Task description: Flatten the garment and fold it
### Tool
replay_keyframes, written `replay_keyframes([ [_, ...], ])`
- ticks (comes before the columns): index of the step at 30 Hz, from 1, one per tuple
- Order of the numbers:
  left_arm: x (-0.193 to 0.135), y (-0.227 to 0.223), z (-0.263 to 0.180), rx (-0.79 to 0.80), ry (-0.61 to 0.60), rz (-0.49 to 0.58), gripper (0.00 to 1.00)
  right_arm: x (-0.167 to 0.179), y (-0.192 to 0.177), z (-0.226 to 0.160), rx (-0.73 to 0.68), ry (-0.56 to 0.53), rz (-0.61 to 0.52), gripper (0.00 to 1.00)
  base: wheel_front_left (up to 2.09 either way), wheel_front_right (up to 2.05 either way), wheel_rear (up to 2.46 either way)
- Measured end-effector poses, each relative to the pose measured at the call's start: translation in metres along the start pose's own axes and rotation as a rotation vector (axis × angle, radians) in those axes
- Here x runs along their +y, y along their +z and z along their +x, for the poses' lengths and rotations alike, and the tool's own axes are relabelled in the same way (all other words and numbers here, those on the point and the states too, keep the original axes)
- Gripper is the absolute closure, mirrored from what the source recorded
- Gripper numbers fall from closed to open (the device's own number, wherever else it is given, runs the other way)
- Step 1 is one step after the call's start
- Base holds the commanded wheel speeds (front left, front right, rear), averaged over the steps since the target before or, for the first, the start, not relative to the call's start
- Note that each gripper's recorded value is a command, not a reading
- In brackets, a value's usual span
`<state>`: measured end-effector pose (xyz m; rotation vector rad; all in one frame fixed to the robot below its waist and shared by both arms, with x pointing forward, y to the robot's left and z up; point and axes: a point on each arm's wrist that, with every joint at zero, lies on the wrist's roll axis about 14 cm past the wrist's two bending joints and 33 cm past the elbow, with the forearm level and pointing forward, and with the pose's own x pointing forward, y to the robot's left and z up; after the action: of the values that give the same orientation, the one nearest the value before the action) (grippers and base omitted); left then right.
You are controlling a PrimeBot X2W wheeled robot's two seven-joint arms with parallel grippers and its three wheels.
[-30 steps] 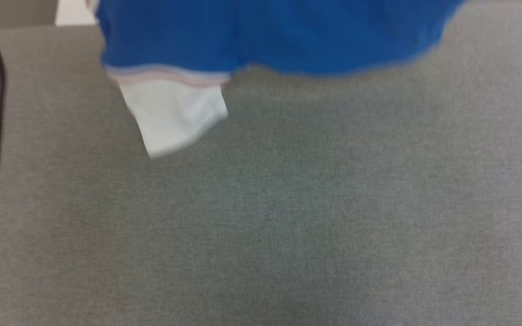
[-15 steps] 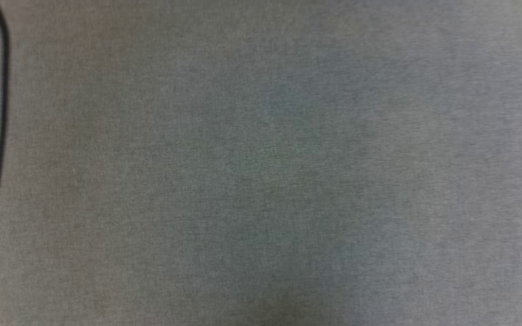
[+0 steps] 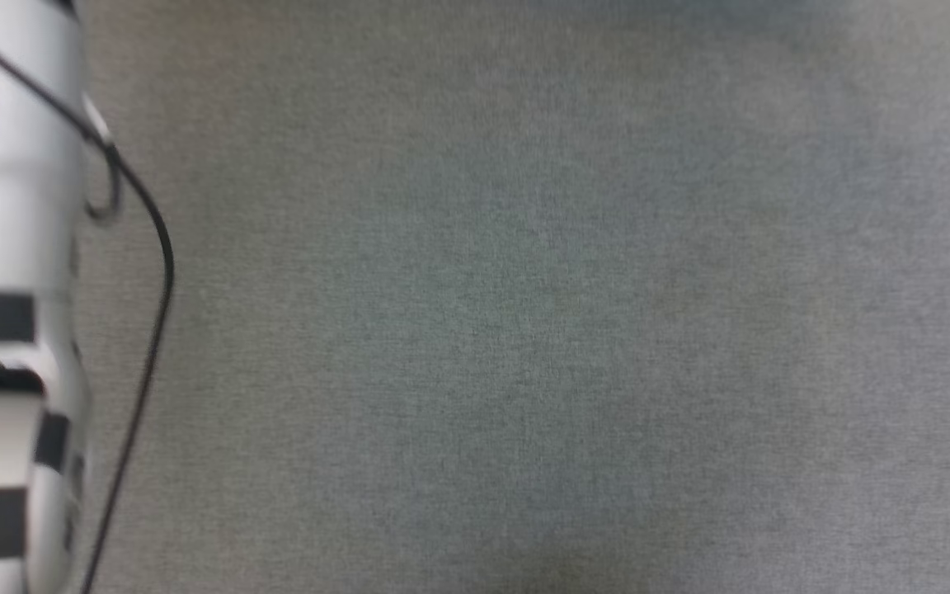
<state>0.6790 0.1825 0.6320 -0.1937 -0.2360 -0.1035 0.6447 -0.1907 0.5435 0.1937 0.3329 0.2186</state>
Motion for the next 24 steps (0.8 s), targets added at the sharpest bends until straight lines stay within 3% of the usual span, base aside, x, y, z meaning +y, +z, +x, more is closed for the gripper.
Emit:
replay_keyframes([
  [6, 0.008, -0.025, -0.064, 0.065, 0.024, -0.069, 1.0, 0.003, -0.056, -0.041, 0.068, 0.014, 0.035, 1.0, 0.0, 0.0, 0.0],
  [12, 0.011, -0.071, -0.165, 0.246, 0.083, -0.141, 1.0, 0.014, -0.115, -0.097, 0.12, 0.025, 0.122, 1.0, 0.0, 0.0, 0.0],
  [24, 0.01, -0.117, -0.35, 0.568, 0.282, -0.286, 1.0, 0.023, -0.176, -0.192, 0.142, -0.011, 0.164, 1.0, 0.0, 0.0, 0.0],
])
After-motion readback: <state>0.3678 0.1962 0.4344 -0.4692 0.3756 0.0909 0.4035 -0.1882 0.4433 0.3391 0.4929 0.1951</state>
